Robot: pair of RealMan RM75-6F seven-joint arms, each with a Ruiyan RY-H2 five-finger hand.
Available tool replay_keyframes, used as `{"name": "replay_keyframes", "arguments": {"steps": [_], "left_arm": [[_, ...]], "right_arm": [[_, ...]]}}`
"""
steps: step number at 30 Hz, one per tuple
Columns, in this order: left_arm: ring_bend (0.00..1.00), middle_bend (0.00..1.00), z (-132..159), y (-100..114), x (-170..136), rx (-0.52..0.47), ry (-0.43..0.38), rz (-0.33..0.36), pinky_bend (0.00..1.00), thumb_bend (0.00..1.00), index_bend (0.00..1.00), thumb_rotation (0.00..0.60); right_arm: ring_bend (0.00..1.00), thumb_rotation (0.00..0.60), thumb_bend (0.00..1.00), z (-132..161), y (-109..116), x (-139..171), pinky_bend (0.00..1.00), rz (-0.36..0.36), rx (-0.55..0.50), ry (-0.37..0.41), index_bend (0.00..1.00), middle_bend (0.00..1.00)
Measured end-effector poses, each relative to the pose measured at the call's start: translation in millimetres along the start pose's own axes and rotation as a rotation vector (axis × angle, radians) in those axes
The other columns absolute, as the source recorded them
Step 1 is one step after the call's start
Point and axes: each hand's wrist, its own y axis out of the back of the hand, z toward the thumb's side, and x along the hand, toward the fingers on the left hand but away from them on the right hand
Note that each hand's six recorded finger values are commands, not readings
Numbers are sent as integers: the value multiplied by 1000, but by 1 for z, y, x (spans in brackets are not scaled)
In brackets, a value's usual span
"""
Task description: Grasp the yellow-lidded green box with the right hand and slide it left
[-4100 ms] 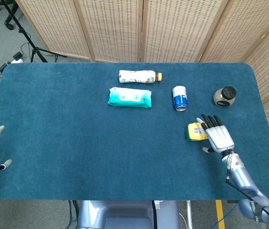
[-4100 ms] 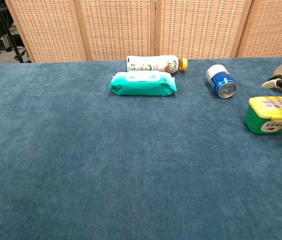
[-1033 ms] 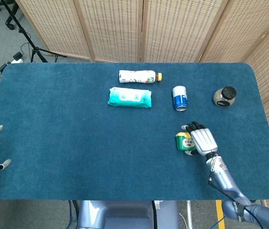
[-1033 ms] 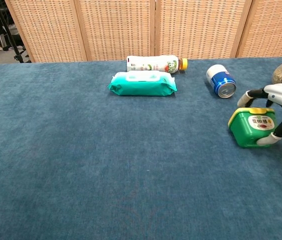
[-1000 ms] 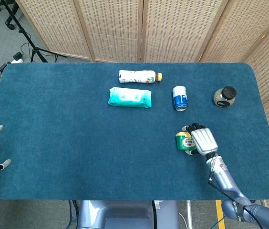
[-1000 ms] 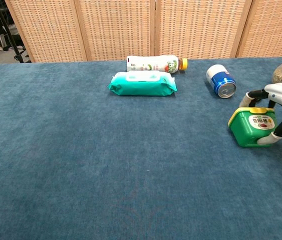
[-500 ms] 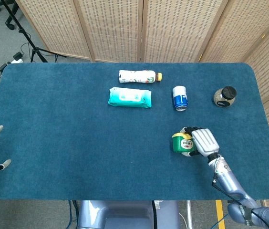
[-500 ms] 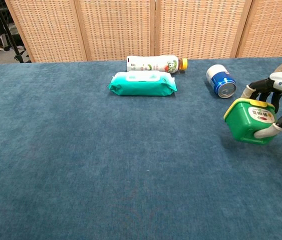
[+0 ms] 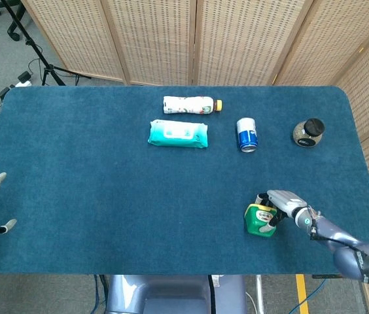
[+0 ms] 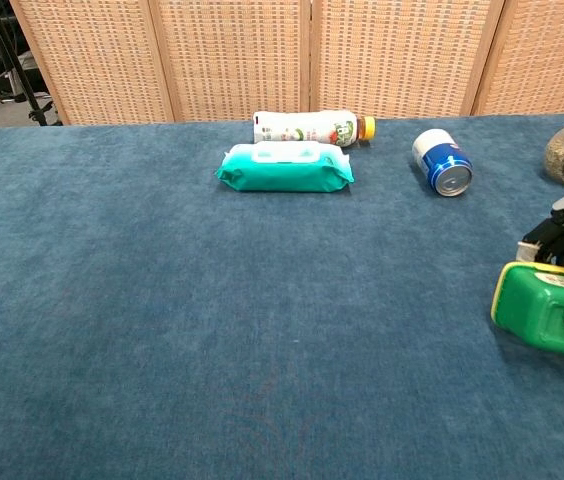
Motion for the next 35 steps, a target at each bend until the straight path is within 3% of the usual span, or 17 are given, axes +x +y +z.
{"name": "replay_keyframes", "arguments": {"steps": [2,4,9,16,20,24,27,35], "left_arm": [[0,0,0,0,0,1,1,0,0,0,0,600],[0,0,0,0,1,0,2,1,0,0,0,600],[0,0,0,0,1,-1,3,0,0,0,0,600],[0,0,1,0,0,-2,-1,4,0,0,0,600],[0,0,1,0,0,-2,-2,4,0,0,0,600],[0,0,1,1,0,-2,-3,6,0,0,0,600],[0,0,1,1,-1,-4,-5,9,0,0,0,600],[0,0,3,2,-3,-3,-16,16,0,0,0,600]], "right_arm": [[17,600,338,-1,4,-2,97,30,-12,-25,101,27],[0,600,238,-4,6,-3,3,41,-27,-46,5,0],[0,600,208,-5,15,-5,0,-22,-37,-43,0,0],[0,600,208,-4,40,2,0,-222,-37,-11,0,0],[0,600,202,-1,43,13,0,-309,-25,17,0,0],[0,600,26,4,43,29,0,-385,13,60,0,0],[0,600,0,4,45,42,0,-472,55,90,0,0],[0,600,0,-16,40,85,0,-831,228,140,0,0]]}}
